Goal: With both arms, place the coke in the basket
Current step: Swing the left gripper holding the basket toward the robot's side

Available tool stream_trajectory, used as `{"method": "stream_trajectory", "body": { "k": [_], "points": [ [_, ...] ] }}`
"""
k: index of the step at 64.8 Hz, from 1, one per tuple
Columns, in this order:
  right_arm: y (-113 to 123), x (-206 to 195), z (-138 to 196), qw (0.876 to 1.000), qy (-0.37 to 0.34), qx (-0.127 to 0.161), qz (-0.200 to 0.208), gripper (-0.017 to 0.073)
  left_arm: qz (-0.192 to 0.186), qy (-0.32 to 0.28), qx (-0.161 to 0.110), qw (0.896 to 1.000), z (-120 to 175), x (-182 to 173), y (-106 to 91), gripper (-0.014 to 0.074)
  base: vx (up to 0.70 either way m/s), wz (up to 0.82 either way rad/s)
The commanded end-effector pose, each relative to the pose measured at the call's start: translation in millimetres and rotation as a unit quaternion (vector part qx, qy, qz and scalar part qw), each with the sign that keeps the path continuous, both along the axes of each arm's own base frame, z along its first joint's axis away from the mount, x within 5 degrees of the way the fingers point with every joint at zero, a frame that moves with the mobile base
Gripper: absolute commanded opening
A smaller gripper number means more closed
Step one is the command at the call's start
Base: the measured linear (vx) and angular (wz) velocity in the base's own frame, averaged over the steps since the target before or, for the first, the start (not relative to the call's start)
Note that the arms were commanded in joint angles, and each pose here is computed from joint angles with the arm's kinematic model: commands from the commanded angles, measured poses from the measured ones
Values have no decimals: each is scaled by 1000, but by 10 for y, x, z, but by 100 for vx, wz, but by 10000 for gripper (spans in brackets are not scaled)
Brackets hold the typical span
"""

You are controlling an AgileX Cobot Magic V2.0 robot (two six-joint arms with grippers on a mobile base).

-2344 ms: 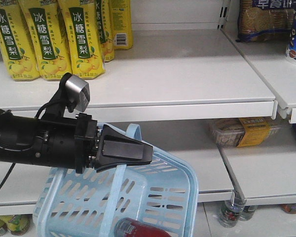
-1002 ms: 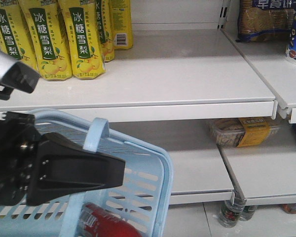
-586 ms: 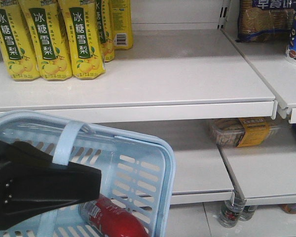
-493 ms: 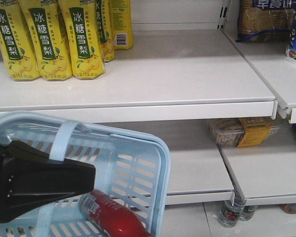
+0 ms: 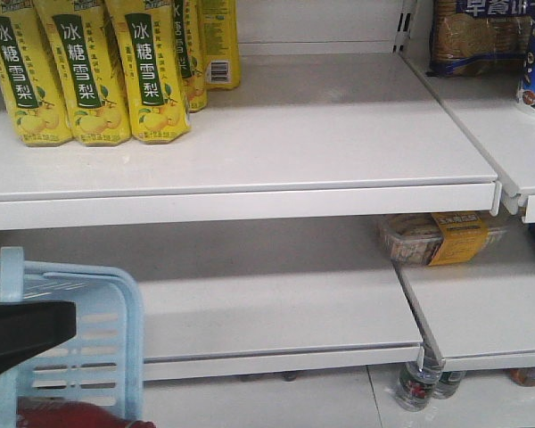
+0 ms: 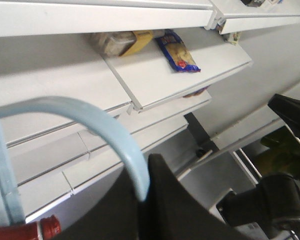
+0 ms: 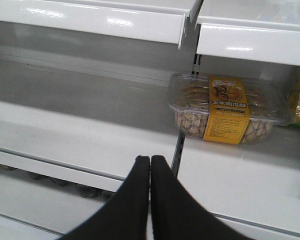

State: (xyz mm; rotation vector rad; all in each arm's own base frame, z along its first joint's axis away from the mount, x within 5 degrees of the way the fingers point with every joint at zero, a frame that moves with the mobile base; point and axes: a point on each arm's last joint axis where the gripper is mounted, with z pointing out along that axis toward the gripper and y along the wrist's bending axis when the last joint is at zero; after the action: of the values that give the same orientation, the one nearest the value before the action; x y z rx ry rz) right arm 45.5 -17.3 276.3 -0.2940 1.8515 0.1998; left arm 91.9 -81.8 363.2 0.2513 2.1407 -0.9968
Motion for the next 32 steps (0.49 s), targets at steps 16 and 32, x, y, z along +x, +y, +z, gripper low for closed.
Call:
{"method": "stream_trajectory", "body": {
  "k": [16, 32],
  "points": [
    [15, 14, 124, 999, -40, 0, 8, -5, 99, -144, 23, 984, -276, -156, 273, -6, 0, 0],
    [15, 14, 124, 999, -40, 0, 8, -6, 146, -235, 89, 957, -548, -222, 445, -6, 0, 0]
  ]
}}
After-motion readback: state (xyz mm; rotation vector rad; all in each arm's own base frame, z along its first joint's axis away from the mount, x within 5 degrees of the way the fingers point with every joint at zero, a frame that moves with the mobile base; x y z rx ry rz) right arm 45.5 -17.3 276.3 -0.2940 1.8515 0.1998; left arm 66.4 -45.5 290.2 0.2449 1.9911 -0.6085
